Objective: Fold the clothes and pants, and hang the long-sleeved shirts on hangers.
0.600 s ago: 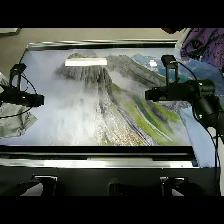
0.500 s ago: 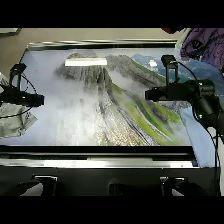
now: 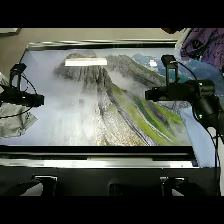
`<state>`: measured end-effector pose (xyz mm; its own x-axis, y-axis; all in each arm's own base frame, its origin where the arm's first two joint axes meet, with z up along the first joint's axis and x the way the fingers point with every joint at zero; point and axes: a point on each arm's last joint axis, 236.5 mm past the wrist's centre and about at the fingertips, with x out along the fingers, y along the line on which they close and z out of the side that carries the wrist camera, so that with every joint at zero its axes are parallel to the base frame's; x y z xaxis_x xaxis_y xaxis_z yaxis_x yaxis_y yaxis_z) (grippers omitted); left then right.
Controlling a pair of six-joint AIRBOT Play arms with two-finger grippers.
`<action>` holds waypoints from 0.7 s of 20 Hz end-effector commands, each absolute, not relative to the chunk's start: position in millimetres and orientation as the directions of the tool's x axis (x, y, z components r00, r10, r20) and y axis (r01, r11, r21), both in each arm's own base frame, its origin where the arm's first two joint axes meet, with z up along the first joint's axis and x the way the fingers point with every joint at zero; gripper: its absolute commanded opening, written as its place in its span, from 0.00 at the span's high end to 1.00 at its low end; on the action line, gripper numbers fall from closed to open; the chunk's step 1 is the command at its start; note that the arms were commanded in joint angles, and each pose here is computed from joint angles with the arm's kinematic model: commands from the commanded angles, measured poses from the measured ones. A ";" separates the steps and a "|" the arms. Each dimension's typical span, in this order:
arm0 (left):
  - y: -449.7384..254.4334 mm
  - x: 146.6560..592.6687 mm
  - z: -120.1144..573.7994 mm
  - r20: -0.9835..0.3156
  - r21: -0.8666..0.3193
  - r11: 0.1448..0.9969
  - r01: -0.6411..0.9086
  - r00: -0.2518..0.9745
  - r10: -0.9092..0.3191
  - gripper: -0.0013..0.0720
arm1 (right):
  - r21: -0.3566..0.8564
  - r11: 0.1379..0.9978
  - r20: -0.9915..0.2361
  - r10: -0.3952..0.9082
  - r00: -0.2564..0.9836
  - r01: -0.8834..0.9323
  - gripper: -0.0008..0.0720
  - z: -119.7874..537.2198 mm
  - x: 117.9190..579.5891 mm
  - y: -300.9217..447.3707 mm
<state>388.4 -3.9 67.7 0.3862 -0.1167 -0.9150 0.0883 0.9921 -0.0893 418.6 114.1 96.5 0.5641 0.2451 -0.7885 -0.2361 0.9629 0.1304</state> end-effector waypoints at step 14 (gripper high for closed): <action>5.9 394.7 66.0 -0.911 -0.116 0.991 -0.069 0.404 -0.079 0.00 | 0.132 0.963 -0.733 0.254 0.631 -0.235 0.93 110.2 434.2 116.5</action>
<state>395.2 -2.9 69.1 0.4113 -0.1127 -0.9045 0.0474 0.9936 -0.1023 433.4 115.2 108.4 0.6267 0.2499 -0.7381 -0.2338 0.9638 0.1278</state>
